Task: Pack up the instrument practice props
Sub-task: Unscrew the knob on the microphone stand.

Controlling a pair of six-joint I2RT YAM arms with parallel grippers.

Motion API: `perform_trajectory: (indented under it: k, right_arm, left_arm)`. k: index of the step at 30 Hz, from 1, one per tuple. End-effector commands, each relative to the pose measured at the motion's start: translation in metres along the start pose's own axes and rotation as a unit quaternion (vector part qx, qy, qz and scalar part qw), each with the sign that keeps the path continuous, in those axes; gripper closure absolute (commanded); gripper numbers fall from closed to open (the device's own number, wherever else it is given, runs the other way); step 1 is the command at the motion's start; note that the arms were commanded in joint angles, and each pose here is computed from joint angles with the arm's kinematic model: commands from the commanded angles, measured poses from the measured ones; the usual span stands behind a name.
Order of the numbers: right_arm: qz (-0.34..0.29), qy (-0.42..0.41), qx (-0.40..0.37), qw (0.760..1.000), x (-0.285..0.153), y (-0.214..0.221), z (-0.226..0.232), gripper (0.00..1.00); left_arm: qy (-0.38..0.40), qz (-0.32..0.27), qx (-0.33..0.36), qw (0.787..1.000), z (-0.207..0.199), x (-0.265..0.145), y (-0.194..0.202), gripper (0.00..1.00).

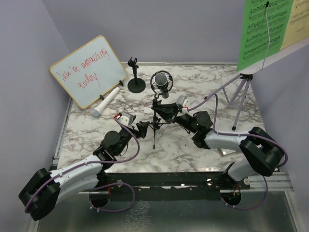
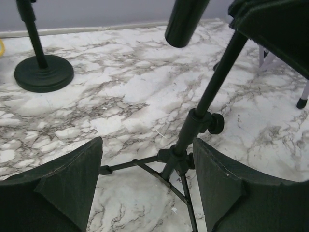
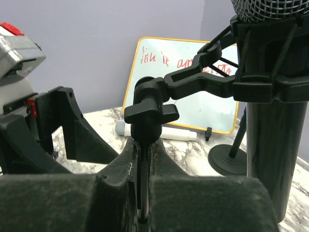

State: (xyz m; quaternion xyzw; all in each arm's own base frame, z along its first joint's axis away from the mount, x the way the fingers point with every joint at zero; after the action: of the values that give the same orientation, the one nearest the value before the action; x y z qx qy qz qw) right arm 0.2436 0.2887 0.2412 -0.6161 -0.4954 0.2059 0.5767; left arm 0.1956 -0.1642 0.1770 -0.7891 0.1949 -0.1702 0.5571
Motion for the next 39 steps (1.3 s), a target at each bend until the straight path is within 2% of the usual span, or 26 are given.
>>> perform_trajectory:
  k: [1,10,16,18,21,24,26,31,35,39]
  right_arm:
    - [0.107,-0.028,0.022,0.994,-0.018,0.046,0.013,1.00]
    - [0.102,-0.033,0.019,0.994,-0.012,0.033,0.010,1.00]
    - [0.096,-0.030,0.032,0.994,-0.010,0.030,0.010,0.99]
    - [0.096,-0.033,0.040,0.994,-0.010,0.029,0.011,0.98]
    - [0.094,-0.033,0.042,0.994,-0.011,0.027,0.011,0.95]
    - [0.099,-0.006,0.068,0.993,-0.014,0.025,0.009,0.81]
    - [0.103,0.020,0.086,0.991,-0.018,0.024,0.006,0.70]
    - [0.103,0.034,0.125,0.986,-0.032,0.020,0.008,0.50]
    - [0.109,0.063,0.170,0.978,-0.044,0.021,0.010,0.46]
    - [0.119,0.076,0.219,0.965,-0.049,0.033,0.014,0.45]
  left_arm:
    - [0.069,0.020,0.015,0.997,-0.019,0.010,-0.002,0.25]
    - [0.120,-0.025,0.034,0.992,-0.044,0.040,-0.034,0.35]
    - [0.135,-0.010,0.048,0.990,-0.049,0.058,-0.026,0.47]
    - [0.135,-0.012,0.049,0.990,-0.049,0.061,-0.024,0.54]
    - [0.137,-0.019,0.046,0.989,-0.051,0.063,-0.025,0.73]
    - [0.137,-0.022,0.048,0.989,-0.051,0.063,-0.026,0.92]
    - [0.147,-0.018,0.053,0.988,-0.051,0.061,-0.024,1.00]
    - [0.138,-0.009,0.052,0.989,-0.046,0.057,-0.016,1.00]
    - [0.138,-0.006,0.050,0.989,-0.045,0.056,-0.014,1.00]
    - [0.138,-0.009,0.049,0.989,-0.046,0.056,-0.014,1.00]
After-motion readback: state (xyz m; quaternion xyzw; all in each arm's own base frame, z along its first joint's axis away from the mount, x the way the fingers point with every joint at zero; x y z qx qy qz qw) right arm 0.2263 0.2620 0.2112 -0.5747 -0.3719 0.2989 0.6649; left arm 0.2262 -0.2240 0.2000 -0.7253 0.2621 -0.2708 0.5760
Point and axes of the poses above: each gripper's point midway between its finger pads, its own x axis out along the fingers, its own z axis along the line the jaws close on, y = z × x, the point moved 7 cm from there along -x, back along the fingers, and after that the axes turned 8 degrees about -x, right-handed, at the moved point
